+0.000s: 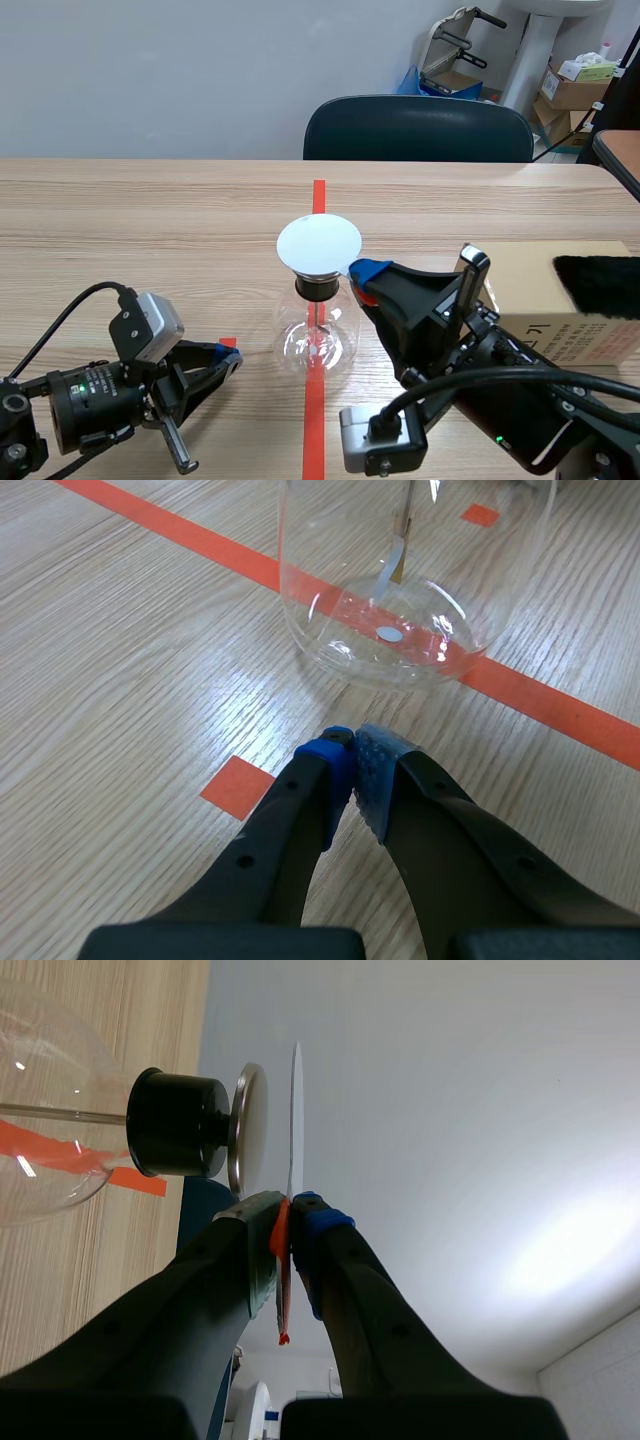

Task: Do the electroscope experiment

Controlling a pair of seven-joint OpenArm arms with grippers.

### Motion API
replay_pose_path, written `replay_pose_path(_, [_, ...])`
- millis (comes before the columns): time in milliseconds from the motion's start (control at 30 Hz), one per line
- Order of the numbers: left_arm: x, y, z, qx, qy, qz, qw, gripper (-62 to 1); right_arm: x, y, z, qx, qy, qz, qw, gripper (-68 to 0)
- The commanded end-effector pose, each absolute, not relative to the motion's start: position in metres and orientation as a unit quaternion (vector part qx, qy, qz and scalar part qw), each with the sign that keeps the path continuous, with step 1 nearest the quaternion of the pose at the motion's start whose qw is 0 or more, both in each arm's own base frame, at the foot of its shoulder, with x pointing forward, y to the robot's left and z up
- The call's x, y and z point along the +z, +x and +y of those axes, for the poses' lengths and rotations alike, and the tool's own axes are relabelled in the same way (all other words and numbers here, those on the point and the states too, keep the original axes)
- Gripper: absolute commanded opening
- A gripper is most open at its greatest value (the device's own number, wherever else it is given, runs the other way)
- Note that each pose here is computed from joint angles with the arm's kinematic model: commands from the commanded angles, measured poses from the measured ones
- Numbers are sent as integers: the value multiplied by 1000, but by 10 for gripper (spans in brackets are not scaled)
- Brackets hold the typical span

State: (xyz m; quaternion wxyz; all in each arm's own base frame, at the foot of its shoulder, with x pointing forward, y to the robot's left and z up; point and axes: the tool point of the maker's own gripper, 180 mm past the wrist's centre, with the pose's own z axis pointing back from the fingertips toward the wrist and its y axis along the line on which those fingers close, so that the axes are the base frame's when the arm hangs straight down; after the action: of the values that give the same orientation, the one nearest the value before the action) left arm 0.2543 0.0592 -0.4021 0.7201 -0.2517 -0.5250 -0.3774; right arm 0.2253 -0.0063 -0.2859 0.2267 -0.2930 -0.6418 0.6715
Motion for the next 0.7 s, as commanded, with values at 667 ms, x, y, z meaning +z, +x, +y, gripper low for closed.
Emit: replay_pose_path(667, [-391,258,52,-372,-262,-541,707,-580,-282,228,-10,671,-306,-639,219,-656])
